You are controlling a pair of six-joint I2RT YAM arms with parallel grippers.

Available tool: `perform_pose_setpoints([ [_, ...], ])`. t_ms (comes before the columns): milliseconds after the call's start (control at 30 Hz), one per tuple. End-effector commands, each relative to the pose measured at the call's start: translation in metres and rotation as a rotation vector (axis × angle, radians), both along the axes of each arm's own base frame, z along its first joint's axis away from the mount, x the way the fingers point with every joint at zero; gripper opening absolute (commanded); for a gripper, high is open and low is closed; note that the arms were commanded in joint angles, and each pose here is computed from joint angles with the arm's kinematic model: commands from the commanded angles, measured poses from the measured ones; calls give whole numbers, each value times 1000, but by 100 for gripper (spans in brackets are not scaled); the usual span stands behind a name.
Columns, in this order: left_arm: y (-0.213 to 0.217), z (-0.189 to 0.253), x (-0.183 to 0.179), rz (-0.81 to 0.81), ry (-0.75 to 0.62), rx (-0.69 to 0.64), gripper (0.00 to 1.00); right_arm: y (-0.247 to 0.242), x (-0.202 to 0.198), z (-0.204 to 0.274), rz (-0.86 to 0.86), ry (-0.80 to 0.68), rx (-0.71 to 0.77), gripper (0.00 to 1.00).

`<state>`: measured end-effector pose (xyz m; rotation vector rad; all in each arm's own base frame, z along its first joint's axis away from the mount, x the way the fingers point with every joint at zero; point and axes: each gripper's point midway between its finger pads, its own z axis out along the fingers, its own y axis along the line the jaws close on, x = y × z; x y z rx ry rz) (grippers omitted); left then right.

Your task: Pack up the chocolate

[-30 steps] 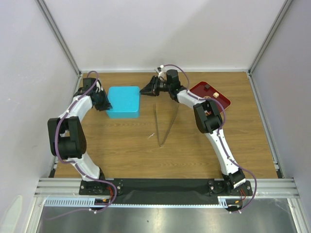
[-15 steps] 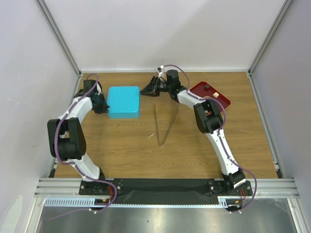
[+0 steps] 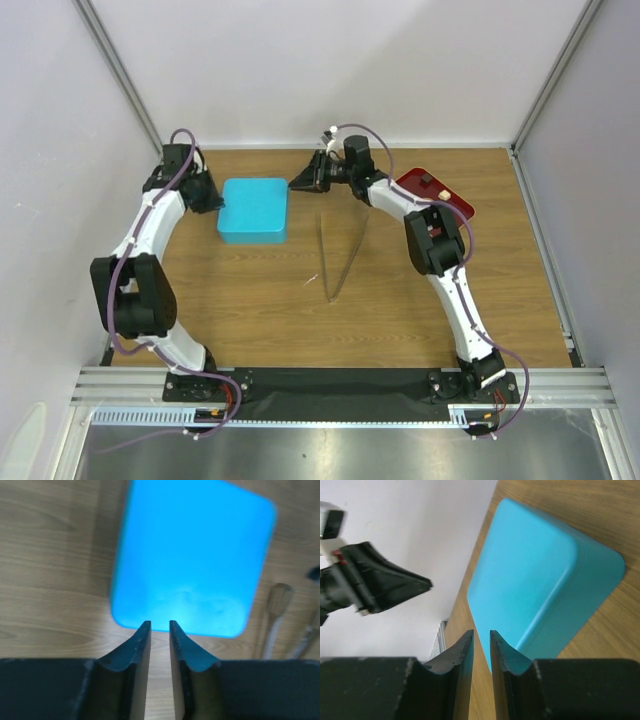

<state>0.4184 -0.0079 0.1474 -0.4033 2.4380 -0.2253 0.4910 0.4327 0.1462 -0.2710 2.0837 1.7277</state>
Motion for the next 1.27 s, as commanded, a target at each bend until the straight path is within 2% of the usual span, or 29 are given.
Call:
perform_pose_setpoints([
  [0,-34,71,11,-144,-228,-79,28,-13,-4,49,-38,-104,-56,25],
  [33,-39,83,10,-161,-266,-82,44,-18,-3,51,-52,-160,-98,27],
  [67,-46,95,8,-187,-307,-93,52,-23,-3,53,-75,-169,-139,29],
  [100,-56,122,3,-222,-397,-98,61,-36,-5,64,-134,-168,-215,35],
  [133,-68,134,-2,-258,-436,-118,82,-45,-6,62,-150,-202,-273,39],
  [167,-80,147,-7,-295,-480,-131,99,-56,-13,55,-164,-176,-334,50],
  [200,-86,163,-13,-324,-540,-141,100,-68,-16,83,-227,-228,-358,99],
  [233,-95,171,-19,-356,-563,-168,100,-77,-27,65,-225,-216,-416,100],
  [267,-105,178,-23,-386,-589,-183,100,-84,-35,71,-245,-228,-432,100],
  [300,-110,181,-29,-408,-601,-198,100,-95,-42,96,-303,-274,-439,100],
  [367,-126,185,-40,-452,-607,-236,100,-112,-63,86,-331,-263,-505,100],
  [400,-132,185,-47,-473,-616,-253,100,-129,-70,110,-406,-305,-523,100],
  [467,-153,187,-63,-544,-622,-297,100,-148,-87,112,-464,-300,-591,100],
  [500,-158,179,-70,-564,-609,-300,100,-167,-96,98,-516,-292,-666,100],
  [533,-162,183,-79,-584,-625,-291,100,-180,-110,120,-561,-329,-656,100],
  [600,-173,173,-92,-615,-609,-293,100,-203,-133,110,-609,-332,-718,100],
  [633,-174,177,-100,-624,-626,-298,100,-216,-149,133,-652,-367,-680,100],
  [733,-182,172,-117,-657,-636,-306,100,-238,-175,132,-693,-366,-666,99],
  [767,-184,173,-126,-674,-646,-304,100,-246,-187,148,-719,-397,-619,100],
  [867,-179,174,-136,-671,-651,-264,100,-256,-210,156,-728,-409,-572,100],
  [1233,-168,181,-150,-647,-698,-237,100,-270,-225,166,-739,-444,-580,100],
])
